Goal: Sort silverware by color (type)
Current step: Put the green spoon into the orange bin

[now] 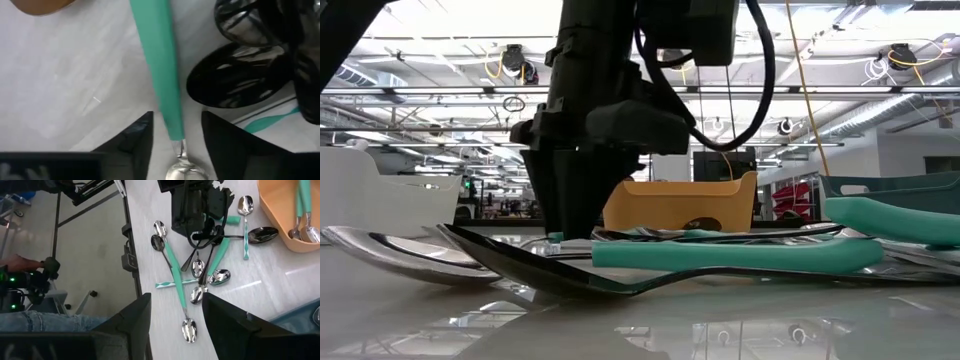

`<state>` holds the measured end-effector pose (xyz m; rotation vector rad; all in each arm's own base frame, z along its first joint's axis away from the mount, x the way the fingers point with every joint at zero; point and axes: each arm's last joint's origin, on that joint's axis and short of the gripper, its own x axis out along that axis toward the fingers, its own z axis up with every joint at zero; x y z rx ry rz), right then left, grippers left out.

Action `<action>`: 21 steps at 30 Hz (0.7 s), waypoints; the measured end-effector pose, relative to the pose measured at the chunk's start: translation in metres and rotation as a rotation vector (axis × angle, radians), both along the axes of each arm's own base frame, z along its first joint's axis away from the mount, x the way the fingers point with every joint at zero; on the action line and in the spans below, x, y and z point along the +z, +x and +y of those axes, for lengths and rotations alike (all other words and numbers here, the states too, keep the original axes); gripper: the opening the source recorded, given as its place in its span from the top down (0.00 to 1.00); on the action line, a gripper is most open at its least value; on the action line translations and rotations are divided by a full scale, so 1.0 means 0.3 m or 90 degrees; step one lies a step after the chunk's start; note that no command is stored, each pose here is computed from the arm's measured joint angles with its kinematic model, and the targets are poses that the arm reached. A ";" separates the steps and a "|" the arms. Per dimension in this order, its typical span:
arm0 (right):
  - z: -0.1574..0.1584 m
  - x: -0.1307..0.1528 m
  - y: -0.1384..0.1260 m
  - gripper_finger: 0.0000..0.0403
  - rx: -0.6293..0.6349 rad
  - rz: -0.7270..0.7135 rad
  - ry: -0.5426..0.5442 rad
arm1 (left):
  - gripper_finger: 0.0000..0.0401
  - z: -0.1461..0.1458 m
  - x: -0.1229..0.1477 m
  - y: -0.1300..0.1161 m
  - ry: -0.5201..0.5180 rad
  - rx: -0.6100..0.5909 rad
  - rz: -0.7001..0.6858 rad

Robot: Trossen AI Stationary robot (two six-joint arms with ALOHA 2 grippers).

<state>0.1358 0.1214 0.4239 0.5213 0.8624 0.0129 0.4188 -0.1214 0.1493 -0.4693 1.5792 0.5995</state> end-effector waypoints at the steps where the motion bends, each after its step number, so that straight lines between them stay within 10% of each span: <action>1: 0.000 0.000 0.000 0.58 0.001 0.000 -0.001 | 0.62 -0.001 0.000 0.001 -0.001 0.000 -0.002; 12: 0.001 0.001 0.001 0.58 0.001 -0.003 0.000 | 0.92 -0.001 -0.002 0.008 0.004 -0.011 -0.017; 21: 0.006 0.007 0.006 0.58 0.000 -0.017 0.014 | 0.93 -0.009 0.048 0.017 0.052 -0.030 -0.021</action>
